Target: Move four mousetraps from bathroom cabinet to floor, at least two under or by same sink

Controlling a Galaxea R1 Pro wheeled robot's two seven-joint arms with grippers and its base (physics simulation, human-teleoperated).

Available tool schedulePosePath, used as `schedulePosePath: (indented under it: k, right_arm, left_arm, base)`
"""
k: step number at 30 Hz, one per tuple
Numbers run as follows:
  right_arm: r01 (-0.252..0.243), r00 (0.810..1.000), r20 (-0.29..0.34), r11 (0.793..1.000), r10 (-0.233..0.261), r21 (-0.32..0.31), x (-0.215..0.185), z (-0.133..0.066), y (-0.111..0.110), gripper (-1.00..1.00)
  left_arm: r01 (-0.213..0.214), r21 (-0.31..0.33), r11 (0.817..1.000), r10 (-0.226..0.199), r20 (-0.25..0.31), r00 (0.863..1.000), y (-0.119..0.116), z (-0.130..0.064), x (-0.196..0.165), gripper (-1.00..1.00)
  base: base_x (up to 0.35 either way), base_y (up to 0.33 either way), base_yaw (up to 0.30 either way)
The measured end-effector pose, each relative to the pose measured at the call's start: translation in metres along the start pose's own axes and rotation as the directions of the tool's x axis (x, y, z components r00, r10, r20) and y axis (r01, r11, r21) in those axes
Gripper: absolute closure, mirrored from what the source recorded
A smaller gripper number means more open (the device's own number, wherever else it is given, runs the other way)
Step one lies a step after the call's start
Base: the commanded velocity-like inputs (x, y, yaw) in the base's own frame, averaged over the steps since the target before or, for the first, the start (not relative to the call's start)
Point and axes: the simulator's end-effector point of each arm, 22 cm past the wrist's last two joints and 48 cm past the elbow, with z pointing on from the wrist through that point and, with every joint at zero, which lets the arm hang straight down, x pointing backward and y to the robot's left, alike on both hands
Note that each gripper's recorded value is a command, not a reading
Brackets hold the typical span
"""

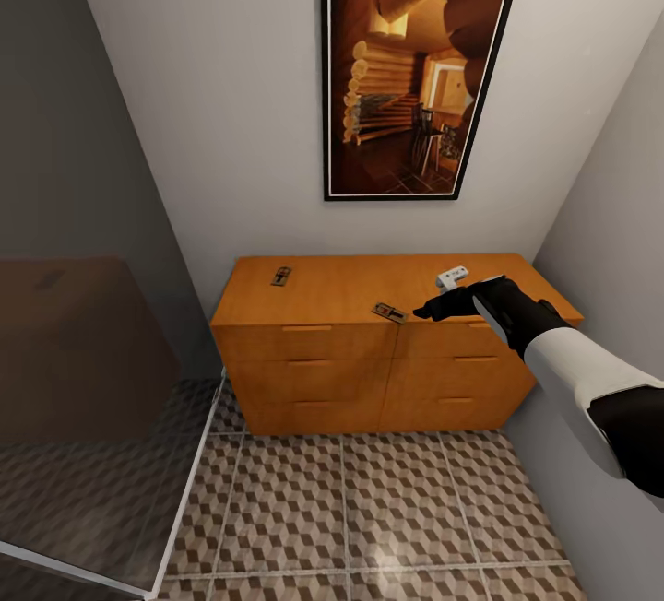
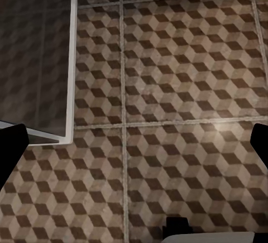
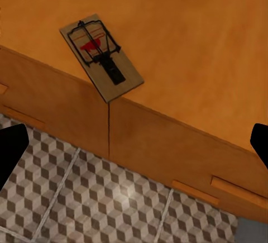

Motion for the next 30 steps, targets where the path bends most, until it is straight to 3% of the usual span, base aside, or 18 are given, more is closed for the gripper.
schedulePosePath:
  k: [30]
  right_arm:
    - [-0.004, 1.000, 0.004, 1.000, 0.004, -0.012, -0.0016, 0.0000, 0.0036, -1.00]
  left_arm:
    - [0.000, 0.000, 1.000, 0.000, 0.000, 1.000, 0.0000, 0.0000, 0.0000, -1.00]
  base:
    - [0.030, 0.000, 0.000]
